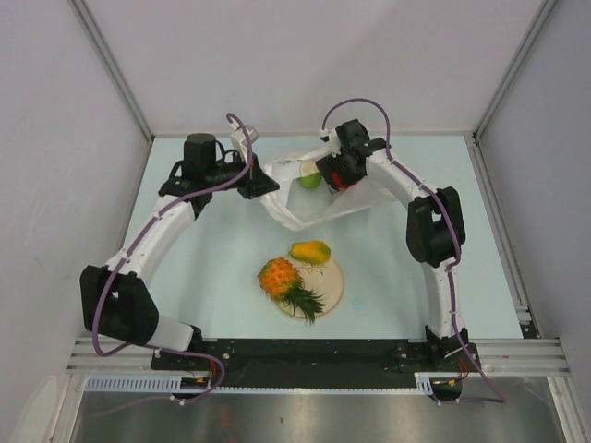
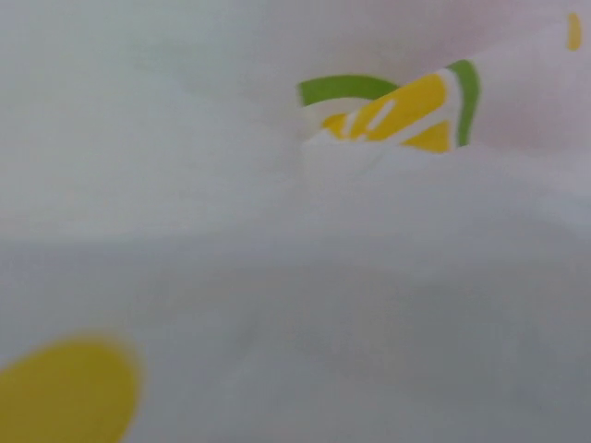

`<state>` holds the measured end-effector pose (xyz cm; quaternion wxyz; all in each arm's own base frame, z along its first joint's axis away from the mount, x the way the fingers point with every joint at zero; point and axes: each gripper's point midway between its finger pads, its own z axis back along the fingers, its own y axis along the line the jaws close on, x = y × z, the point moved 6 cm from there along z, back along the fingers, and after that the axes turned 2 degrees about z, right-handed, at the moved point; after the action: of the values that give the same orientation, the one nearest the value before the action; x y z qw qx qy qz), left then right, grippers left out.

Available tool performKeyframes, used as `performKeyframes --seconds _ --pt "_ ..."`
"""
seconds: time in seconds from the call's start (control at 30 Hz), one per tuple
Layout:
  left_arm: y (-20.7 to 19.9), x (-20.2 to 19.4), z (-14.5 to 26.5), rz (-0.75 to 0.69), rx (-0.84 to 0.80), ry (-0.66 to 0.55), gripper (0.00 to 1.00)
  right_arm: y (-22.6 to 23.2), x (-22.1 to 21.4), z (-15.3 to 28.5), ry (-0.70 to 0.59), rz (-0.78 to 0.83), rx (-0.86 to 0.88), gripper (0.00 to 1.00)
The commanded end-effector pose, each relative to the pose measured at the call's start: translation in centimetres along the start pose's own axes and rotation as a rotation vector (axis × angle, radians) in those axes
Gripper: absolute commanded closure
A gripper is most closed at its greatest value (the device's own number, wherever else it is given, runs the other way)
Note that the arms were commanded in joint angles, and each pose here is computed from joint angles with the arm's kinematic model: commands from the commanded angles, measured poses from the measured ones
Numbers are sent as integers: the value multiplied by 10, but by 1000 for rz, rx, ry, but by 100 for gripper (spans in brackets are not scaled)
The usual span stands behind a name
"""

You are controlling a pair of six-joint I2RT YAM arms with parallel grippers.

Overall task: Take the fake fruits out of the plastic bag
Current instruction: Take out the fake fruit from the plastic bag.

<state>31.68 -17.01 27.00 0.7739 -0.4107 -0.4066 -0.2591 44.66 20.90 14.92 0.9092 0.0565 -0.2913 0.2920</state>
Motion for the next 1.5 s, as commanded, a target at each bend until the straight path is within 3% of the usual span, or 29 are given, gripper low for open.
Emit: performKeyframes --seconds 0.0,0.17,0.43,0.87,1.0,1.17,1.33,1.47 --pt "-11 29 1 -109 -62 -60 100 -17 23 -11 -69 30 -120 0" --pt "-10 31 -1 -120 -73 -55 100 -17 43 -7 -156 247 -49 0" --pt "-8 35 -5 -123 -86 -54 100 -26 40 -20 -206 832 -53 0" --pt "-7 32 -5 -126 -82 -47 100 -56 37 -76 -145 1175 -92 0" --pt "-7 34 -3 -130 -78 -52 100 -61 26 -89 -73 1199 -60 6" --pt "-7 35 -4 -131 -75 -58 100 -49 49 -39 -202 1133 -61 32" --pt "-5 39 -8 -121 -74 -75 100 -18 52 35 -315 961 89 36" --pt "-3 44 -10 -118 -73 -89 100 6 27 81 -264 796 257 37"
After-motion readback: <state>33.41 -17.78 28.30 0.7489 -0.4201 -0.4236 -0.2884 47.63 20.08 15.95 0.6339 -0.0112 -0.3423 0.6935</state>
